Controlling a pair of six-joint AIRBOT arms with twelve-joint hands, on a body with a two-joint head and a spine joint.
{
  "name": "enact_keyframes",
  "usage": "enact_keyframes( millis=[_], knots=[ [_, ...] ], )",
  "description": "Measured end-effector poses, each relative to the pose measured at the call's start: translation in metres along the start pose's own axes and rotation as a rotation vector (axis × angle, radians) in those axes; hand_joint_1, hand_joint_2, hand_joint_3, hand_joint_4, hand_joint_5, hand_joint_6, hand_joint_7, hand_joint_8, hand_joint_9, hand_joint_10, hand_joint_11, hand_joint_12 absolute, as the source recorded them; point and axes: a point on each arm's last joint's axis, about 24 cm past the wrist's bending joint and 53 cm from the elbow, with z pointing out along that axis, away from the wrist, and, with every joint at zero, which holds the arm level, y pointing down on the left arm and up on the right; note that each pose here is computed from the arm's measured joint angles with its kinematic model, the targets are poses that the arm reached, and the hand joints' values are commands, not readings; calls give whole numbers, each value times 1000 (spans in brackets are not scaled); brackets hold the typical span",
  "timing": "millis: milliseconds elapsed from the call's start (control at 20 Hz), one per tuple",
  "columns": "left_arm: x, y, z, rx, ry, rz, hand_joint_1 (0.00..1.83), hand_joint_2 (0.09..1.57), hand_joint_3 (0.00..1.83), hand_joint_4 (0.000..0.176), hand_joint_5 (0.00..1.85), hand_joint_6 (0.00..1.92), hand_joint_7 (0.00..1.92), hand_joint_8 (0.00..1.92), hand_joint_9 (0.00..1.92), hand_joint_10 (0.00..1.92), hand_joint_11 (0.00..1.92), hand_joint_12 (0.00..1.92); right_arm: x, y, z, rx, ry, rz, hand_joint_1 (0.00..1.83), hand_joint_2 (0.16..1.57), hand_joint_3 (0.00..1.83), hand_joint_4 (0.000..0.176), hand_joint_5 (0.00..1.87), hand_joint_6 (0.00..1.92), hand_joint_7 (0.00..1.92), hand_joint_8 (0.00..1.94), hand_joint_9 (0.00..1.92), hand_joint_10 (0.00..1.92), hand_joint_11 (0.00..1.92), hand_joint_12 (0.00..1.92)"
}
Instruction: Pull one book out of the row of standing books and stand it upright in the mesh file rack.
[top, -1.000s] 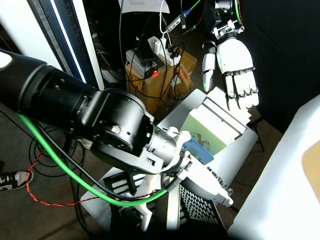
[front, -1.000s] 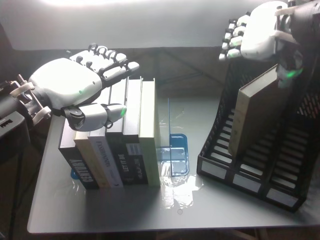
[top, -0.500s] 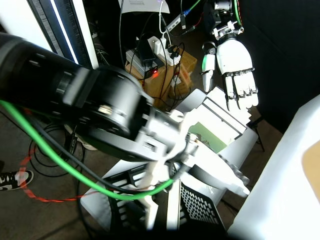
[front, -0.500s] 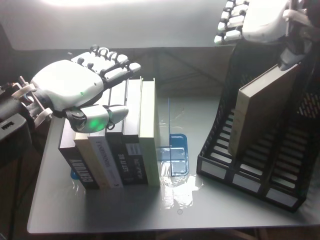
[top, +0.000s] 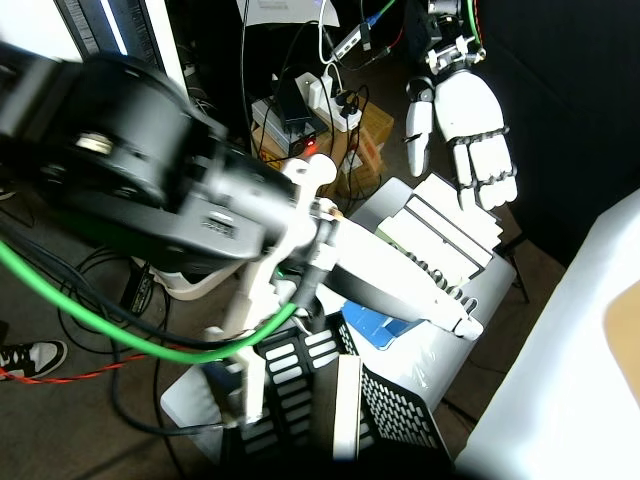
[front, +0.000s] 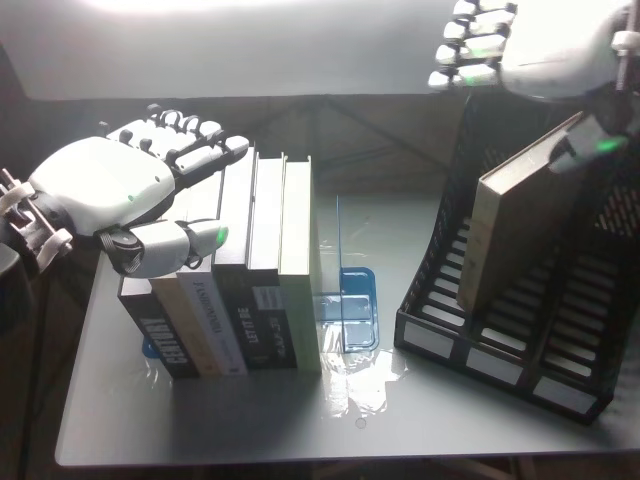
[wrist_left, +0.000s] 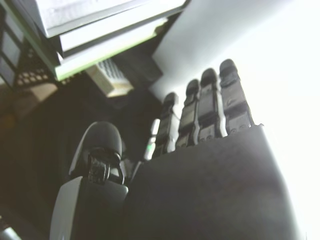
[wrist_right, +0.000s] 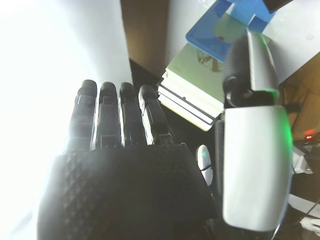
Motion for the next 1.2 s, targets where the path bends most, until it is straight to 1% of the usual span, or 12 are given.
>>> enact_keyframes(
  millis=[100,300,350,400,550,650,750,850,900,1050,1150,1200],
  knots=[
    [-2,1,-3,-4,-7,-8,98,1441,0,89,0,0,0,0,0,0,0,0,1,9,-3,-12,-14,31,674,1053,32,6,0,0,0,0,0,0,0,0],
    [-11,10,-11,-28,-35,-28,75,1432,0,74,0,0,0,0,0,0,0,0,-16,24,-2,-22,-90,95,571,1048,21,84,0,0,0,0,0,0,0,0],
    [-12,14,-13,-40,-36,-30,78,1429,0,84,0,0,0,0,0,0,0,0,-18,23,1,-18,-103,175,533,1022,7,57,0,0,0,0,0,0,0,0],
    [-12,16,-14,-46,-37,-35,108,1426,0,84,0,0,0,0,0,0,0,0,-18,21,2,-16,-105,207,555,1013,3,67,0,0,0,0,0,0,0,0],
    [-13,20,-18,-59,-37,-42,164,1423,0,75,0,0,0,0,0,0,0,0,-22,12,0,1,-136,295,625,1051,18,131,0,0,0,0,0,0,19,9],
    [-12,19,-20,-59,-41,-51,133,1423,0,60,0,0,0,0,0,0,0,0,-30,7,-3,8,-174,336,561,1077,0,89,0,0,0,0,0,0,0,544],
    [-13,19,-20,-60,-46,-56,48,1423,1,63,0,0,0,0,0,0,0,0,-35,3,-4,11,-200,389,646,1000,0,125,0,0,0,0,0,0,0,1026],
    [-17,22,-22,-65,-55,-55,88,1429,1,58,0,0,0,0,0,0,0,0,-32,-2,-7,16,-230,470,651,1101,10,110,0,0,0,0,0,0,0,1243],
    [-18,22,-22,-66,-59,-59,93,1429,1,65,0,0,0,0,0,0,0,0,-27,-6,-9,22,-232,497,643,1163,13,70,0,0,0,0,0,0,0,1123],
    [-14,25,-25,-78,-57,-71,23,1424,0,85,0,0,0,0,0,0,0,0,-3,-15,-19,36,-245,630,523,1202,0,66,0,0,0,0,0,0,0,68],
    [-14,21,-25,-65,-57,-63,73,1422,0,74,0,0,0,0,0,0,0,0,17,-28,-32,48,-283,784,476,1091,0,92,0,0,0,0,0,0,1,3],
    [-14,20,-25,-59,-60,-63,63,1418,0,82,0,0,0,0,0,0,0,0,33,-39,-43,56,-312,893,468,1085,0,68,0,0,0,0,0,0,0,0]
  ],
)
